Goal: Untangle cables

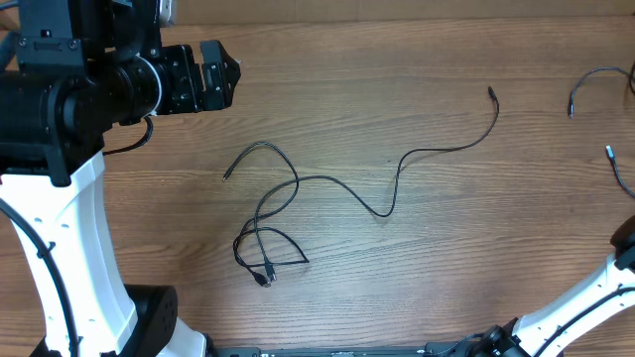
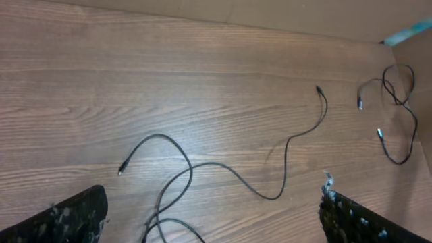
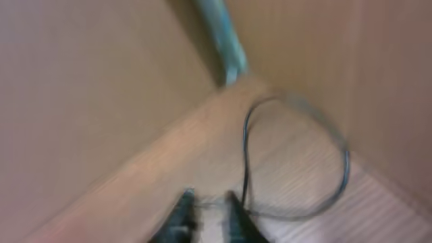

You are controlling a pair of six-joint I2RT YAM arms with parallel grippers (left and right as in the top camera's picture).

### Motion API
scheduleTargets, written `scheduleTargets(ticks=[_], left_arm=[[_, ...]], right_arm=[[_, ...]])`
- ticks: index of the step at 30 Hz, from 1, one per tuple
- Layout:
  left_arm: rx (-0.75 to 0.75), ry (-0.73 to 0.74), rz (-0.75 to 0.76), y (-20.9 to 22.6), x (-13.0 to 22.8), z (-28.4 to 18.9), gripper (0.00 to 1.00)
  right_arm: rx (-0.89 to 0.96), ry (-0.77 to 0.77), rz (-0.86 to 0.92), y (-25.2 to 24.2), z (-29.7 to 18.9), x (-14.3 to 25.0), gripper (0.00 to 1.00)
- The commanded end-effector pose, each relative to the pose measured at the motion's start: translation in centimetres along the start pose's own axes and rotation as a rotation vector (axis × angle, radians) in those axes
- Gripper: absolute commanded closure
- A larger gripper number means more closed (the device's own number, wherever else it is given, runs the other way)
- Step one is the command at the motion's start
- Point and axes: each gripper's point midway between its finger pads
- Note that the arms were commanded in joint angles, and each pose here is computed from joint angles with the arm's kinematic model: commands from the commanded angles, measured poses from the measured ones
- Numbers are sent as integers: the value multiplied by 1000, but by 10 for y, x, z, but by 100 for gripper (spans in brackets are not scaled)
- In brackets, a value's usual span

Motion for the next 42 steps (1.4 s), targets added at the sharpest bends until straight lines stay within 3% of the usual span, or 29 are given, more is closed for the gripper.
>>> scheduleTargets(ticks=[1, 4, 5, 6, 13, 18, 30, 35, 36, 38, 42], left_arm=[[9, 9, -9, -3, 1, 2, 0], [9, 9, 18, -3, 2, 2, 0], [9, 9, 21, -3, 2, 2, 0], [9, 10, 22, -3, 2, 2, 0], [10, 11, 37, -3, 2, 2, 0], [14, 13, 40, -5, 3, 2, 0], [42, 36, 68, -20, 11, 5, 0], [43, 37, 60, -21, 12, 5, 0], [43, 38, 52, -21, 12, 6, 0], [43, 40, 42, -21, 12, 6, 0], [51, 47, 50, -25, 15, 7, 0]], right_arm=[[-65, 55, 158, 19, -14, 2, 67], [199, 230, 730, -13, -26, 58, 15], [297, 257, 868, -23, -33, 74, 4], [371, 262, 956, -30, -38, 83, 1], [773, 9, 1210, -88, -63, 92, 1], [766, -66, 1196, -100, -52, 88, 17], [717, 105, 1308, -98, 15, 168, 15], [758, 188, 1252, -88, 38, 210, 13], [759, 209, 1242, -85, 41, 217, 21], [740, 253, 1219, -75, 48, 228, 96], [593, 289, 1178, -44, 64, 210, 96]])
Point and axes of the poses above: each gripper's point midway between its finger pads, its own z axis out along the fingers, its own y axis along the line the jaws close on, x = y × z, and after that the axes turned 9 degrees about -z, right-handed
